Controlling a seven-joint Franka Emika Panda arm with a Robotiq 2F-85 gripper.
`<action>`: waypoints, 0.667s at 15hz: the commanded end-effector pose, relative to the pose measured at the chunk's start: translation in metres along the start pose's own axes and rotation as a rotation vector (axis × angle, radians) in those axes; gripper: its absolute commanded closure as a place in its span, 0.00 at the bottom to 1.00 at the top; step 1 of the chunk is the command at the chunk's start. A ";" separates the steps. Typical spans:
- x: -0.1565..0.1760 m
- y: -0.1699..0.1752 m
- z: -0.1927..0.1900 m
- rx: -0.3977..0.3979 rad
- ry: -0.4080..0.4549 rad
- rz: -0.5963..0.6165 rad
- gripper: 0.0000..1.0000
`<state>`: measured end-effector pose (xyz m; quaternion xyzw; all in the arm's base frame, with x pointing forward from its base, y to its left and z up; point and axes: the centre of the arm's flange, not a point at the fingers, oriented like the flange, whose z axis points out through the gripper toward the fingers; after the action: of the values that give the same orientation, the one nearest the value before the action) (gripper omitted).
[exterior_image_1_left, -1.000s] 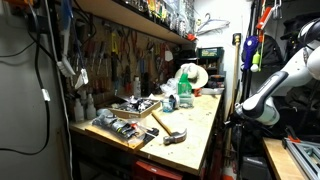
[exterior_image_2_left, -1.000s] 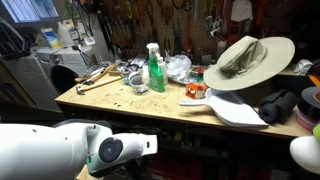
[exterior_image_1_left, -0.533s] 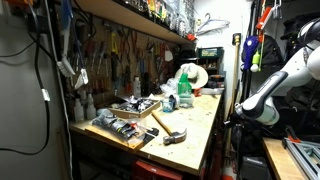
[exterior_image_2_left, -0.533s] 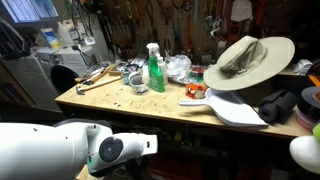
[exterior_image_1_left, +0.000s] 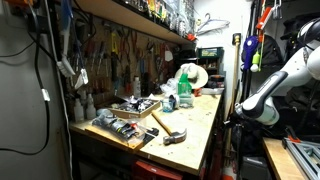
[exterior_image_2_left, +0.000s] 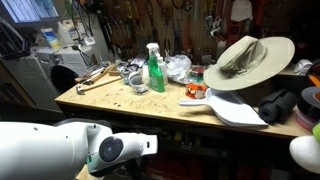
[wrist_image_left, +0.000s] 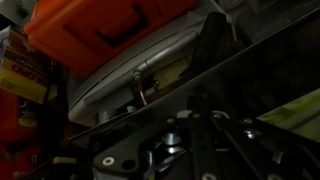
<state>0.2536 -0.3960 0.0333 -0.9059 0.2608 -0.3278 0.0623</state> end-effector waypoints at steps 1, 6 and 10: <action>0.056 -0.047 0.004 0.021 0.080 -0.075 1.00; 0.069 -0.050 -0.026 -0.021 0.016 -0.169 1.00; 0.092 -0.060 -0.046 -0.047 -0.071 -0.292 1.00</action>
<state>0.2777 -0.3951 0.0868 -0.9355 0.1796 -0.3041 0.0148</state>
